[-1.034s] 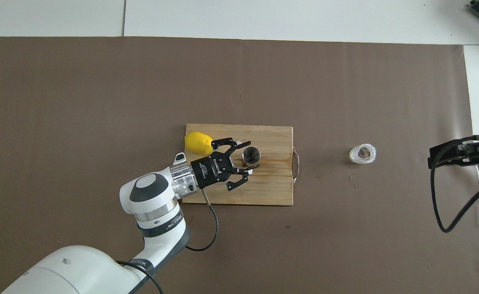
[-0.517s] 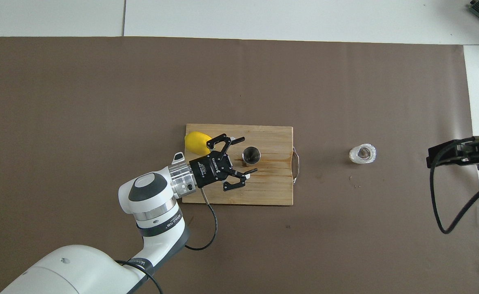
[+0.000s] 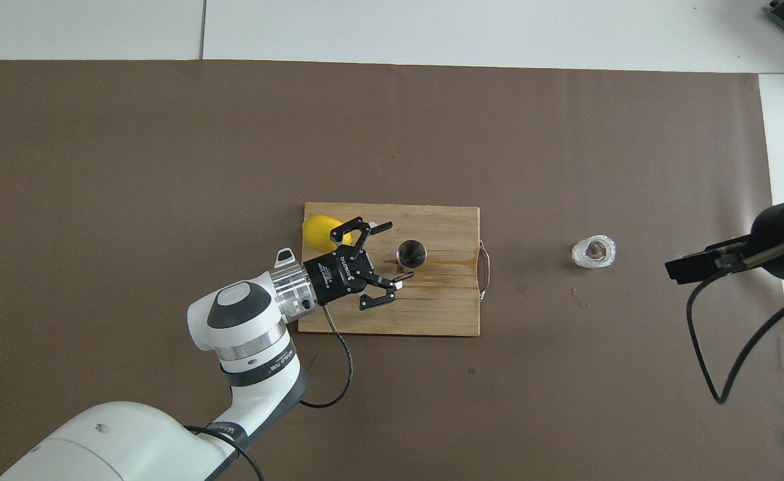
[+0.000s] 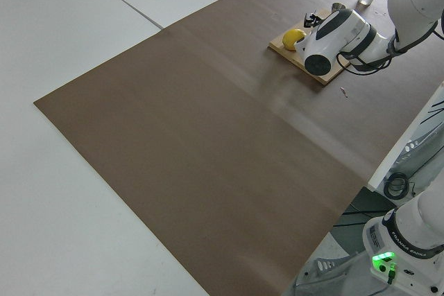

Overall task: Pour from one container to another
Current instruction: 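Withdraw the left gripper while the right gripper reaches the white cup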

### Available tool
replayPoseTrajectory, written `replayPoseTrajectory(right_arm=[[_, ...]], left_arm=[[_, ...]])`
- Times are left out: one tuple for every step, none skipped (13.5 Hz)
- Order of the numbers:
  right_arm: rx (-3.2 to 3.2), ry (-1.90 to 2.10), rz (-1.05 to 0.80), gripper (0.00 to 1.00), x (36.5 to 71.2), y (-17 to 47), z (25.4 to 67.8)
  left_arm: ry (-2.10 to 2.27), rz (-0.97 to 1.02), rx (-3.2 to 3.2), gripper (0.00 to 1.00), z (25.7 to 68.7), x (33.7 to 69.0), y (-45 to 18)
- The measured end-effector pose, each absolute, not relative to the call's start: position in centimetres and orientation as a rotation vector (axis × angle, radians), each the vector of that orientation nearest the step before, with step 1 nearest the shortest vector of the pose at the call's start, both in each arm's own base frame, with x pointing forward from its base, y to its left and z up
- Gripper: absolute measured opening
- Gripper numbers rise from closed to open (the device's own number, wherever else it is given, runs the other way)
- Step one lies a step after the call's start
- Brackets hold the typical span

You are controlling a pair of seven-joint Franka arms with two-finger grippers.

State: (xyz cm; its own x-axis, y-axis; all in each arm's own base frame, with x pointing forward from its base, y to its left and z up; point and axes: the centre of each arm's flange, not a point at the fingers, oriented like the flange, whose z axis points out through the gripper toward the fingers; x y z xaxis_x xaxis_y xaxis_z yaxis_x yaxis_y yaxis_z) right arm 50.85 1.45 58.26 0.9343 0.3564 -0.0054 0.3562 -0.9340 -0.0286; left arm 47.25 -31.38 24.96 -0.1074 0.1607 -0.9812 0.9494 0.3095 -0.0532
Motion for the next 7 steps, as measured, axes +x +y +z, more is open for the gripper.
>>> replayPoseTrajectory(right_arm=[[-3.046,-0.654,0.002,1.0,50.7,1.4,57.7],[-3.025,-0.75,-0.009,1.0,50.5,1.4,57.1],[-3.001,-0.845,-0.013,1.0,50.4,1.4,56.7],[-2.968,-0.936,-0.008,1.0,50.2,1.5,56.2],[-2.926,-1.005,-0.003,1.0,50.1,1.6,55.8],[-2.883,-1.065,0.0,1.0,50.0,1.6,55.2],[-2.843,-1.141,-0.005,1.0,50.0,1.6,54.6]], left_arm=[[1.535,-0.957,1.084,1.0,25.3,47.4,-31.1],[1.545,-0.969,1.106,1.0,25.8,47.8,-30.5],[1.555,-0.978,1.121,1.0,26.4,48.2,-29.8],[1.562,-0.981,1.136,1.0,27.0,48.6,-29.0],[1.569,-0.982,1.151,1.0,27.7,49.0,-28.4],[1.577,-0.983,1.171,1.0,28.2,49.4,-27.6],[1.588,-0.984,1.201,1.0,28.9,49.8,-26.8]])
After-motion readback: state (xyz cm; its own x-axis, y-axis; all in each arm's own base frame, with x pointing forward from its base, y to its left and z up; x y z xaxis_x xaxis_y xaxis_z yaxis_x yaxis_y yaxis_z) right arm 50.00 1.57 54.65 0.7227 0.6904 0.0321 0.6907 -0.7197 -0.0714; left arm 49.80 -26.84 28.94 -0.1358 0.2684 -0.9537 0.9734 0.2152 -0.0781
